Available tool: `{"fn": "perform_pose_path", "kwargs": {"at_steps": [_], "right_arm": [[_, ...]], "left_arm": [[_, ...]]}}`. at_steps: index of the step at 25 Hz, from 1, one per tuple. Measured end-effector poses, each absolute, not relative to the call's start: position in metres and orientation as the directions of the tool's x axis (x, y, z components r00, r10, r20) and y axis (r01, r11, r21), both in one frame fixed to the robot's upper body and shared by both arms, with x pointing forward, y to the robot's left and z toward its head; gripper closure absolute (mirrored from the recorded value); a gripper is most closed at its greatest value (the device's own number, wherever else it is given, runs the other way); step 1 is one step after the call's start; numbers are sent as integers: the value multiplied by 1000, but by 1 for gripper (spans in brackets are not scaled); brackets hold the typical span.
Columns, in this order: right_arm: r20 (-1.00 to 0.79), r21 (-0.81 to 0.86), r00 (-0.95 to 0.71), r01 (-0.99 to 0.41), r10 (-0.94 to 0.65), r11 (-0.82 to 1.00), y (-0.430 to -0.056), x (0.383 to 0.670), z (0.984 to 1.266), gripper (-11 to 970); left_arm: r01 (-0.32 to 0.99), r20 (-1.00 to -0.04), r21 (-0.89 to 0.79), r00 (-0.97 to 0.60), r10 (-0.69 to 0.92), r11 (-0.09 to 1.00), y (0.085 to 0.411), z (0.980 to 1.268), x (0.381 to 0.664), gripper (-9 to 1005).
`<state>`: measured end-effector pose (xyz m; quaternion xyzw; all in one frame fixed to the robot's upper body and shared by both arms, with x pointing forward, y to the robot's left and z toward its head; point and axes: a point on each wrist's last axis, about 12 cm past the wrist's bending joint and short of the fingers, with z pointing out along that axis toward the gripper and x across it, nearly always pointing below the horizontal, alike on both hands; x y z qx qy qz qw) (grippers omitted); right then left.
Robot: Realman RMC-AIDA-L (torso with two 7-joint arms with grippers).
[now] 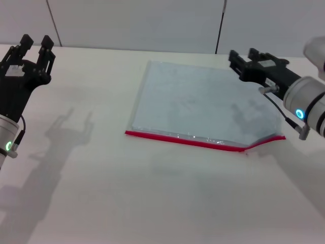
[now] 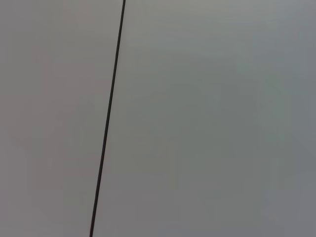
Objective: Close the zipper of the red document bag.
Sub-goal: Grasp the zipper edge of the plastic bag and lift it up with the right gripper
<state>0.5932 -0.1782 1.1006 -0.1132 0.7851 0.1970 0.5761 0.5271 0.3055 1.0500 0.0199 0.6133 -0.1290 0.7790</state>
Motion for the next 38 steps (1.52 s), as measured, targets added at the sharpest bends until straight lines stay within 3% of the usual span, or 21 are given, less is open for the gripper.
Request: {"fn": "perform_pose_path", "kwargs": {"at_steps": [12, 17, 24, 31, 34, 38], "right_arm": [[-893, 171, -447, -442, -51, 880, -200, 606, 1122, 483], [-872, 148, -461, -570, -165, 808, -196, 613, 1136, 490], [-889, 301, -456, -643, -36, 704, -233, 617, 1137, 492], [-853, 422, -522, -664, 22, 618, -248, 615, 1127, 498], [-833, 452, -554, -662, 16, 598, -258, 611, 1125, 397], [-780, 489, -625, -609, 1, 625, -273, 607, 1117, 351]], "left_arm": [[223, -961, -126, 213, -175, 967, 306, 1049, 526, 518], [223, -961, -126, 214, -175, 967, 306, 1050, 526, 518], [226, -962, -126, 211, -175, 966, 305, 1050, 529, 518], [226, -962, -126, 210, -175, 966, 305, 1050, 529, 518], [225, -962, -126, 209, -174, 966, 306, 1050, 529, 518], [225, -962, -126, 209, -174, 966, 306, 1050, 529, 518]]}}
